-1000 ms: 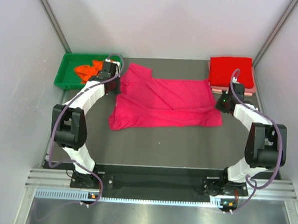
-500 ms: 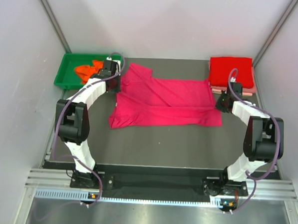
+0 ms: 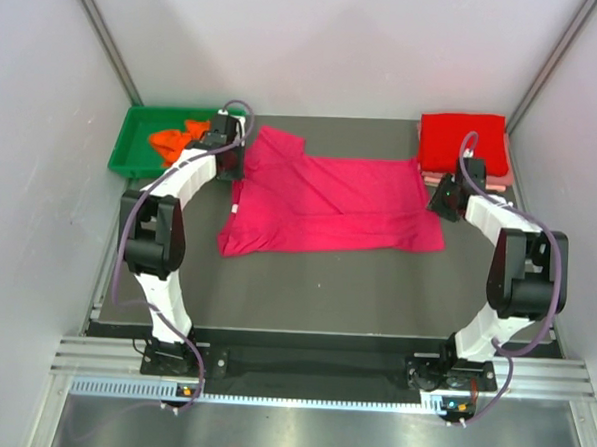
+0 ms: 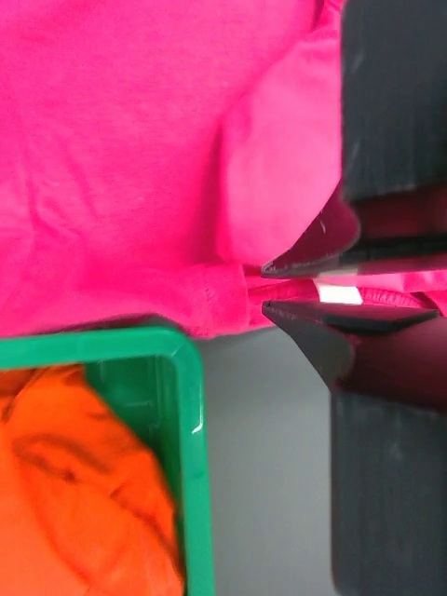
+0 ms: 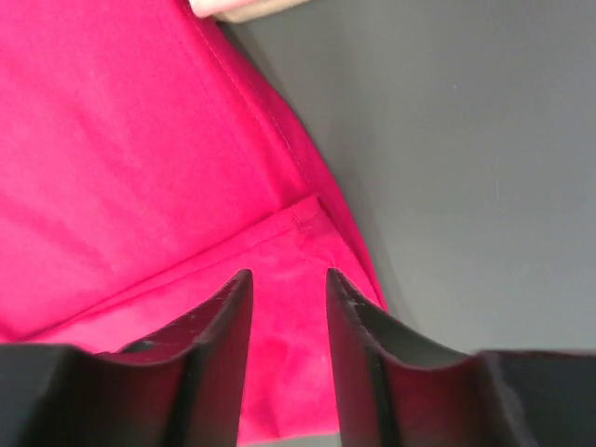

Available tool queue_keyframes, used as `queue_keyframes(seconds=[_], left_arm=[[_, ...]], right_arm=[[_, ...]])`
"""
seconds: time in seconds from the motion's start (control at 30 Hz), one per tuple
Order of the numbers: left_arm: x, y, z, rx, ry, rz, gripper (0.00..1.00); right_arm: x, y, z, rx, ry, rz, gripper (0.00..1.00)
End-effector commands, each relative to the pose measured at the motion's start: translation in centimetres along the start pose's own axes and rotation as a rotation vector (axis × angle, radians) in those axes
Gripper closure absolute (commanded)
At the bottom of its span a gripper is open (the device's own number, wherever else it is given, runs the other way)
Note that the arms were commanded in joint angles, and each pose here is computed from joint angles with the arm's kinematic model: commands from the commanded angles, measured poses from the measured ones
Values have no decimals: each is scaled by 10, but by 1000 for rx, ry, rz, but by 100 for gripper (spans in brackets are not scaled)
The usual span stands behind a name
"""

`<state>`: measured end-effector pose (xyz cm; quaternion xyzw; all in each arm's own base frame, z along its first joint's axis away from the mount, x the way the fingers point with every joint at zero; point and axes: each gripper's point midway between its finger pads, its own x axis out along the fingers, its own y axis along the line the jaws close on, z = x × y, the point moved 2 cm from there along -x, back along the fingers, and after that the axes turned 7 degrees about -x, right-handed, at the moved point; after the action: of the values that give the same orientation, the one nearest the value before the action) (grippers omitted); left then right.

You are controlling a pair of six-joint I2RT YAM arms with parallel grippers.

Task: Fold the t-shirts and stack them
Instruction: Fold the tshirt

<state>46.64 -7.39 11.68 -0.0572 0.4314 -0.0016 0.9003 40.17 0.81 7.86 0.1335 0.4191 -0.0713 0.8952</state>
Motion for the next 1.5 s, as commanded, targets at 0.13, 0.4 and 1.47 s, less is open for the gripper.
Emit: queue_keyframes(seconds=[0.13, 0.4, 1.47], left_arm=[[-73, -19, 33, -15, -84, -41, 69], [-107, -55, -73, -87, 84, -331, 67], [-84, 26, -150, -646, 43, -63, 52]], right_arm=[[-66, -1, -15, 217, 69, -71, 57], [-69, -17, -62, 315, 93, -112, 58], [-15, -52, -81, 411, 60, -226, 84]])
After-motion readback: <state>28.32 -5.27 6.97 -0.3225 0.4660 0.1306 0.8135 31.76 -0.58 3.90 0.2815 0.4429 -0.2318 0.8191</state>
